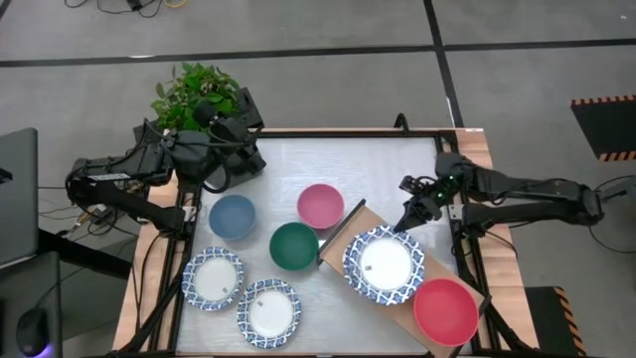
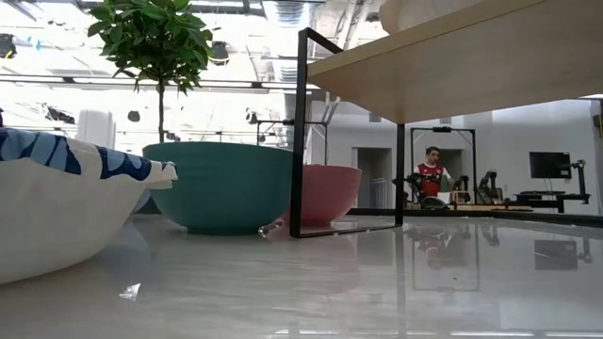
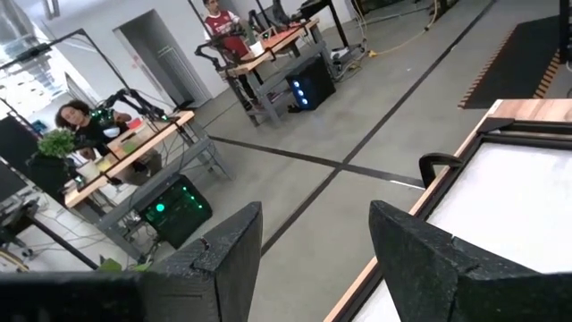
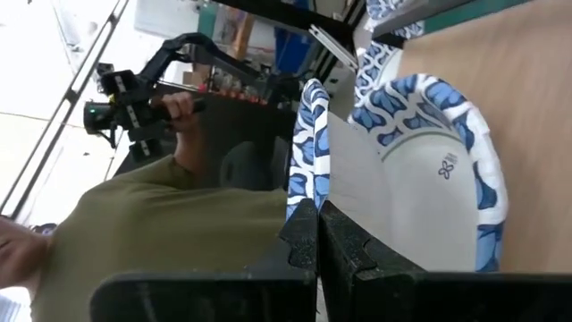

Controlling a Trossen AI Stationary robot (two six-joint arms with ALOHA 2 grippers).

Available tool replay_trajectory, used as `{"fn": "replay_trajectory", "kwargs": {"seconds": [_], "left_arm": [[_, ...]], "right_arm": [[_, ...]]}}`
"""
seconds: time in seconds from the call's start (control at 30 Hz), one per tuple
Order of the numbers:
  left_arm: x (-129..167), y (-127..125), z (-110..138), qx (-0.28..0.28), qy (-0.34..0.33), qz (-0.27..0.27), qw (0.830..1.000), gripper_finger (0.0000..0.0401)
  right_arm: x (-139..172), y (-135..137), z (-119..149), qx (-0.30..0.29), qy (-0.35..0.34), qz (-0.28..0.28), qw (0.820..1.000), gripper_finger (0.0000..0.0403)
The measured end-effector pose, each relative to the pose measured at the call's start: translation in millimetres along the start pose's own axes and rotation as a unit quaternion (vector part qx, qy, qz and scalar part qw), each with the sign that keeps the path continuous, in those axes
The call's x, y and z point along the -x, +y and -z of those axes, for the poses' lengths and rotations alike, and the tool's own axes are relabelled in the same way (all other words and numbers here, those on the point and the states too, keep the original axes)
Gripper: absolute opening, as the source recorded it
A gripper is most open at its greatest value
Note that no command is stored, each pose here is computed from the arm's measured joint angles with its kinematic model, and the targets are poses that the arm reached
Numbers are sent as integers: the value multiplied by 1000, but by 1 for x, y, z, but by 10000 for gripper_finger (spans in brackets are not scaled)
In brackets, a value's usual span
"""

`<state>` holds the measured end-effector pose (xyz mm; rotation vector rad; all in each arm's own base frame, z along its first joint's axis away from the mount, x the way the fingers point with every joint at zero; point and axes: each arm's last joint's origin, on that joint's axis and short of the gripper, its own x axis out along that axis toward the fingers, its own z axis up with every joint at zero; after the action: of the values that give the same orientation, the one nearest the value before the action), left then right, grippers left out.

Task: Place and stack bowls onto a shelf
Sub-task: Stack the white patterned bowl on top of the white patterned bowl on the shelf

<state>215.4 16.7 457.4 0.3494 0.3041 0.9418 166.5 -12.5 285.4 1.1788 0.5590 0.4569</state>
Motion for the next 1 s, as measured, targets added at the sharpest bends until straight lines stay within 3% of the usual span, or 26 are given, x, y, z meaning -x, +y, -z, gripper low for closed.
{"fn": "replay_trajectory", "kwargs": {"seconds": [0.17,0.6,0.83,1.0], "left_arm": [[0,0,0,0,0,0,1000,196],[0,0,0,-1,0,0,1000,196],[0,0,0,-2,0,0,1000,196],[0,0,0,-3,0,0,1000,196]], "right_arm": [[-6,-6,-3,-15,12,9,1000,22],[-10,-8,-8,-21,9,6,1000,96],[-8,2,-12,1,-6,2,1000,166],[-5,-6,-11,-34,-3,29,999,211]]}}
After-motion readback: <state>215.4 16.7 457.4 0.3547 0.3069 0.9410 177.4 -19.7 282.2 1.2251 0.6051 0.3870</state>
